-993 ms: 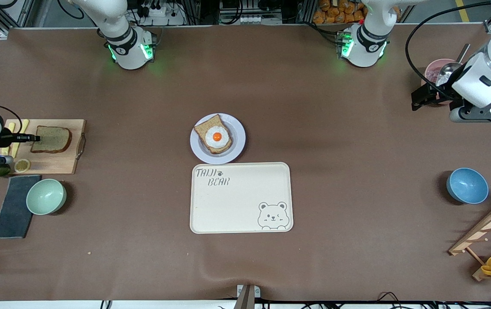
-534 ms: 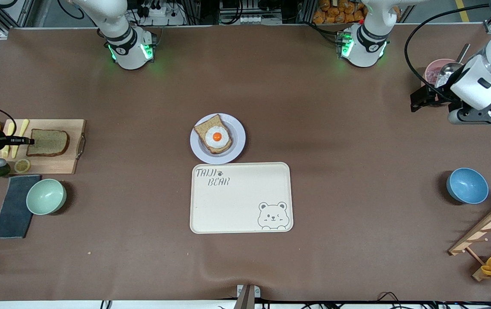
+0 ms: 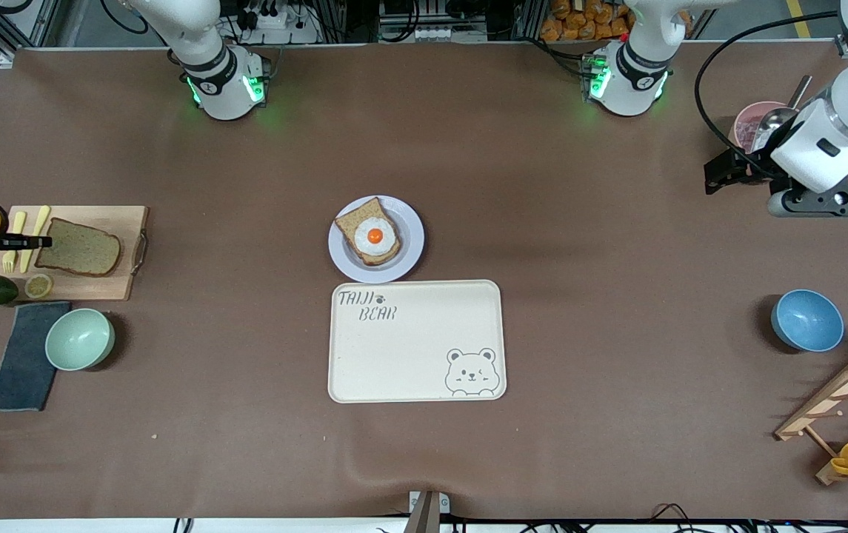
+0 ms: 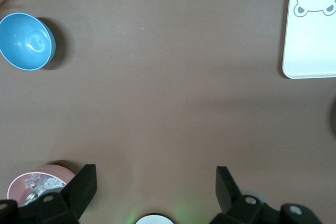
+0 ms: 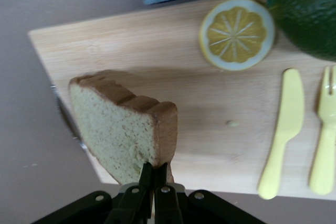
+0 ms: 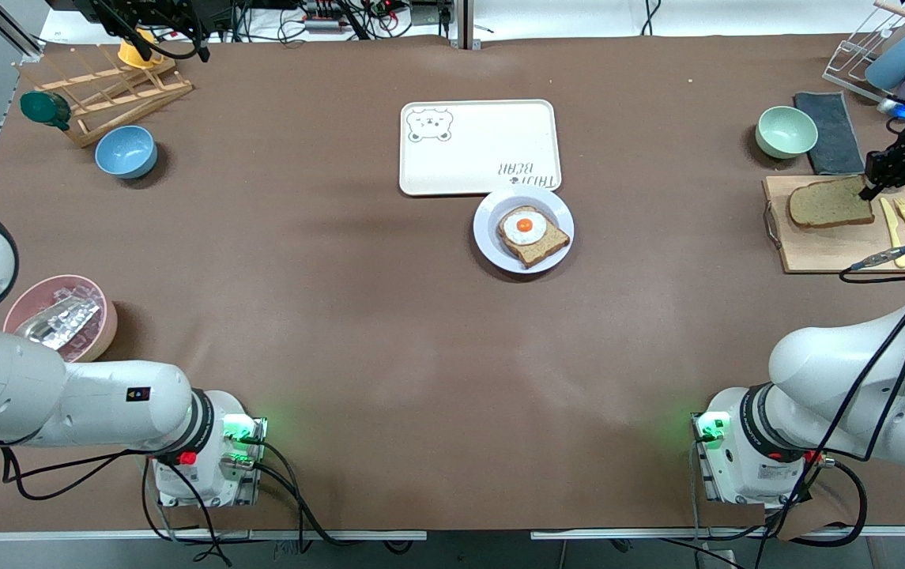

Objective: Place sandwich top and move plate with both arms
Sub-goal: 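Lift the bread slice with the right gripper toward the egg plate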

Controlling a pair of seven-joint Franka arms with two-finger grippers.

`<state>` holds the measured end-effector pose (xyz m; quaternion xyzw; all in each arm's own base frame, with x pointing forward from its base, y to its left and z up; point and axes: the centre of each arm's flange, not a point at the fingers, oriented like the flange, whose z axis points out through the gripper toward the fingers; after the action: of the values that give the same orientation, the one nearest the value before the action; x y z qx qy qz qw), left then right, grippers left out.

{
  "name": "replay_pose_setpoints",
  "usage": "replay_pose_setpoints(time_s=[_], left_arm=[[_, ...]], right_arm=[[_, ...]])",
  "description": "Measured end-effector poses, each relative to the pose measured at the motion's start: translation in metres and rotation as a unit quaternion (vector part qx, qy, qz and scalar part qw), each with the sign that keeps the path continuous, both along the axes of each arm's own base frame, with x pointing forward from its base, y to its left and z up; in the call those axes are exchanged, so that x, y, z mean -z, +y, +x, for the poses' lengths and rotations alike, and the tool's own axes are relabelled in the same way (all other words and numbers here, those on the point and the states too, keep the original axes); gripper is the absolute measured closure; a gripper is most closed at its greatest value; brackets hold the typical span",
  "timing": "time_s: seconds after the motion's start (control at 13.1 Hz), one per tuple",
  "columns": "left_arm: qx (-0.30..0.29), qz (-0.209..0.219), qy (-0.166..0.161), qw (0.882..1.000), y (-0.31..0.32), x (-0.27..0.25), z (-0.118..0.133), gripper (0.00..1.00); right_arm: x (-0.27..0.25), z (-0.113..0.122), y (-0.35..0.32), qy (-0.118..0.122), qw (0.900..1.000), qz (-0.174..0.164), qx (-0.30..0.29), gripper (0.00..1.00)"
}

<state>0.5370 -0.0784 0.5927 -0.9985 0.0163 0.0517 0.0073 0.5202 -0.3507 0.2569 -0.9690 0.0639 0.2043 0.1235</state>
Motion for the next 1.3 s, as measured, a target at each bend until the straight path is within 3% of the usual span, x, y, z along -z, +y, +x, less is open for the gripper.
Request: replay_pose_setpoints(time_s=[0.69, 1.3], left_arm=[[0.001, 0.000, 0.001, 1.000, -0.001, 0.002, 0.000, 0.00], [0.001, 0.000, 0.003, 1.000, -0.001, 0.004, 0.001, 0.00]], right_arm=[[-0.035, 0.021, 0.039, 0.005, 0.998, 0.061, -0.002, 0.95], [-0.038, 0.064, 0.164, 0.002, 0.984, 0.169, -0.050, 0.95]])
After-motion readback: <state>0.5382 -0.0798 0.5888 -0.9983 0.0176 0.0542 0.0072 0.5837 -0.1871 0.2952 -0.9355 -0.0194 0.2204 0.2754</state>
